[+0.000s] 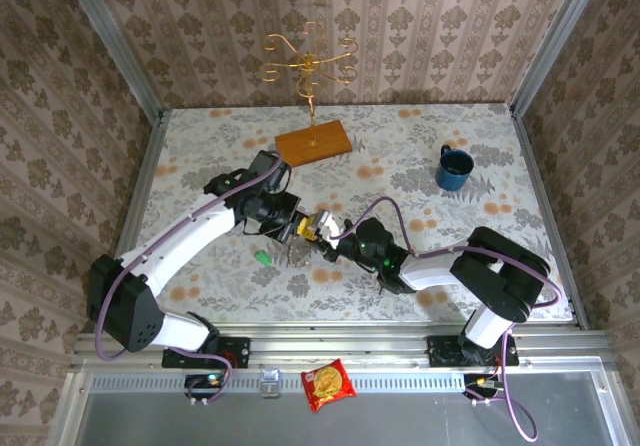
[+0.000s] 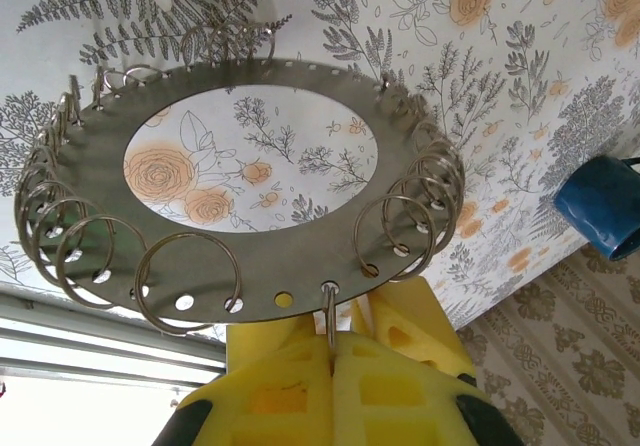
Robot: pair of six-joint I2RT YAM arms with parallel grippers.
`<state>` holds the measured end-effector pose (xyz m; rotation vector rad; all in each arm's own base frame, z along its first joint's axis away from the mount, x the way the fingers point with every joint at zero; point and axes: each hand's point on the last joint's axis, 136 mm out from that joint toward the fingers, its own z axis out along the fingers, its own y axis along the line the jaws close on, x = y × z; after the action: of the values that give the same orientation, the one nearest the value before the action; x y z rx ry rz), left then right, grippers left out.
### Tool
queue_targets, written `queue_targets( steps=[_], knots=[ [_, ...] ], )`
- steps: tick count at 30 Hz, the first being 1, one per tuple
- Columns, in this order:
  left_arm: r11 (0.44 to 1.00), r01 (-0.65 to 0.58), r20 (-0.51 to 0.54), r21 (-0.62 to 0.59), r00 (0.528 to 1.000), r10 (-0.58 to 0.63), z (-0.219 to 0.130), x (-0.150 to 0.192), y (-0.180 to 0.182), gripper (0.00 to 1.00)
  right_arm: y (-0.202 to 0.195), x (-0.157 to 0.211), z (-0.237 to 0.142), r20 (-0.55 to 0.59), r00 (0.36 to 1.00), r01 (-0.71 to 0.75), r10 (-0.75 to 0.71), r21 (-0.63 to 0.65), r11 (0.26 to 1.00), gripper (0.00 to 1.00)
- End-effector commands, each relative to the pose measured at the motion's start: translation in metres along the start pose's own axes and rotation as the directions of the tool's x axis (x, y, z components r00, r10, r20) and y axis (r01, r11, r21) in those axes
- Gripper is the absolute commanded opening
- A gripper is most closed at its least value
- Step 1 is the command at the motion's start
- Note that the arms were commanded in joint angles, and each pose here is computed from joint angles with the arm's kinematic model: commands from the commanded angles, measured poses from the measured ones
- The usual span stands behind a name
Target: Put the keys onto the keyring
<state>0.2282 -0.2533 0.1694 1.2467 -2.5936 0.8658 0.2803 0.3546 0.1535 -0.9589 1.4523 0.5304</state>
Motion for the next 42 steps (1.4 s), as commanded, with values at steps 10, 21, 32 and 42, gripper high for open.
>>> queue_targets(
  steps=[10, 21, 32, 42],
  knots=[
    [0.994, 0.109, -0.031, -0.014, 0.994, -0.109, -0.002, 0.010, 0.010, 0.00, 0.007, -0.027, 0.007, 0.123, 0.992, 0.017, -0.015, -0.010, 1.000, 0.14],
    [0.992, 0.049, 0.071, 0.118, 0.996, -0.058, -0.008, -0.009, -0.003, 0.53, 0.008, -0.022, 0.010, 0.134, 0.991, 0.005, -0.004, -0.006, 1.000, 0.00],
    [0.839, -0.542, 0.597, 0.050, 0.689, 0.411, -0.095, -0.085, -0.033, 0.76, 0.010, -0.014, 0.010, 0.113, 0.993, -0.025, 0.028, -0.026, 0.999, 0.00],
    [-0.248, -0.868, 0.489, -0.430, -0.455, 0.744, -0.078, -0.061, -0.044, 0.68, 0.010, -0.007, 0.008, 0.097, 0.992, -0.074, 0.081, -0.079, 0.994, 0.00]
  ],
)
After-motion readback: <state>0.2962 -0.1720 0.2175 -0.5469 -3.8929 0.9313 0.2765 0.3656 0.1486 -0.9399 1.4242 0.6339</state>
